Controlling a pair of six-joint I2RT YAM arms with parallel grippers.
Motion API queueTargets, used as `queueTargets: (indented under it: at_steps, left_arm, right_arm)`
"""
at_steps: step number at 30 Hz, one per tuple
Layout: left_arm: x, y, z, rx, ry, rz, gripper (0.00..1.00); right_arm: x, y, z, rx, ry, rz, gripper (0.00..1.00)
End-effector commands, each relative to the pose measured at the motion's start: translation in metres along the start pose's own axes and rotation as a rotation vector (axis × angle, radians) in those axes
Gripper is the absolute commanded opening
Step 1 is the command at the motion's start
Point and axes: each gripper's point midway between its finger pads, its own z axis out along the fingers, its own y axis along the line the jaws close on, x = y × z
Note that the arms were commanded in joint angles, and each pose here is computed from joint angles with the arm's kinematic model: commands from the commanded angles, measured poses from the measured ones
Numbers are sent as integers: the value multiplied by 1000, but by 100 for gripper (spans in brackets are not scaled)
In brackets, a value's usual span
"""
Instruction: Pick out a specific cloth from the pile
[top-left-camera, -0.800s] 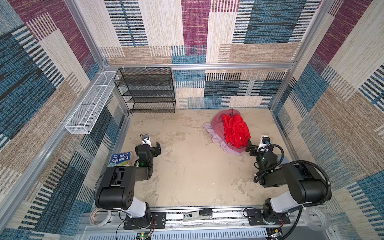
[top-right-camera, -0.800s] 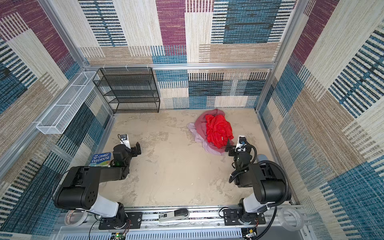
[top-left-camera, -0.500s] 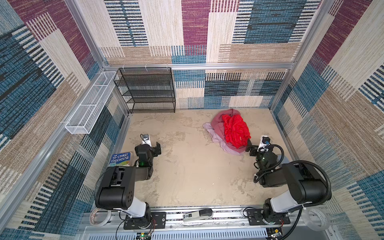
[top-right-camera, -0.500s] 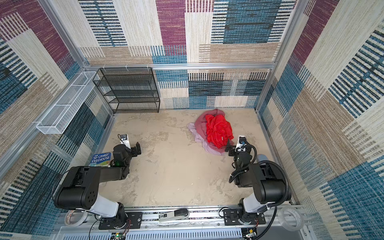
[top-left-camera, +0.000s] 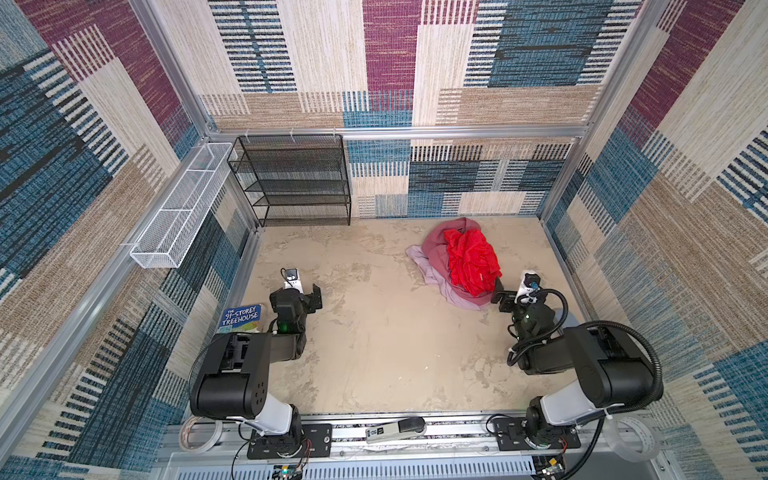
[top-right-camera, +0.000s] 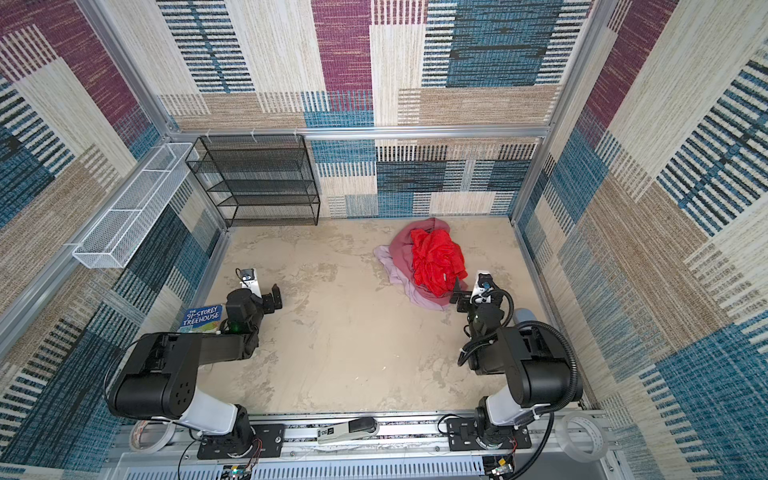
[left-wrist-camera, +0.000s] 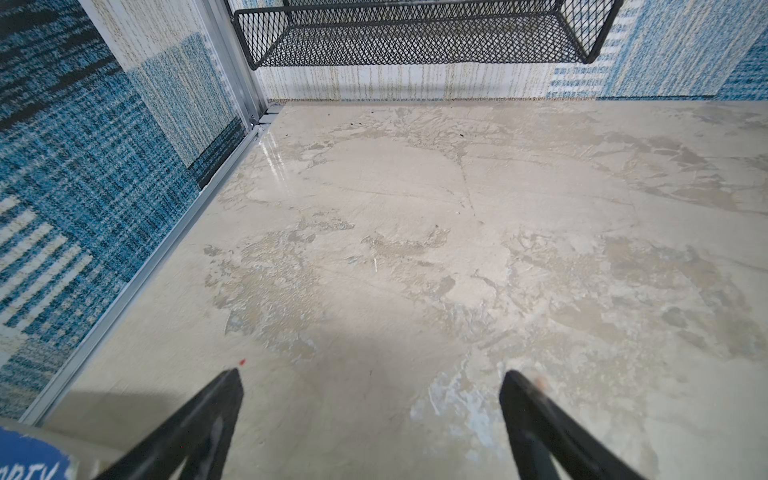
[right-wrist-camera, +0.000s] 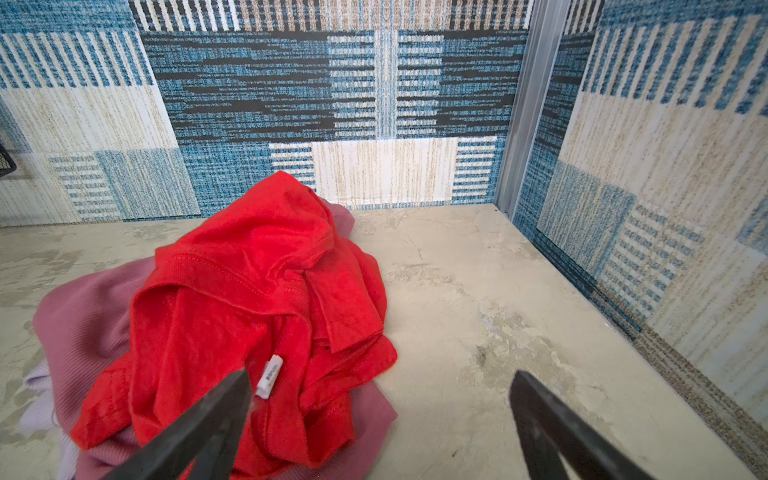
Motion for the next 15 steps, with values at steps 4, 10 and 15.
queueTargets:
  at_steps: [4, 10, 15]
  left_arm:
    - [-2, 1, 1, -6, -4, -18, 100]
    - [-2, 2, 1, -8, -3, -19, 100]
    - [-4, 8, -5, -45, -6, -31, 79]
  right_arm:
    - [-8, 1, 1, -5, -30, 11, 100]
    - [-8, 1, 0, -6, -30, 11, 100]
    - [-30, -5, -1, 32, -44, 19, 96]
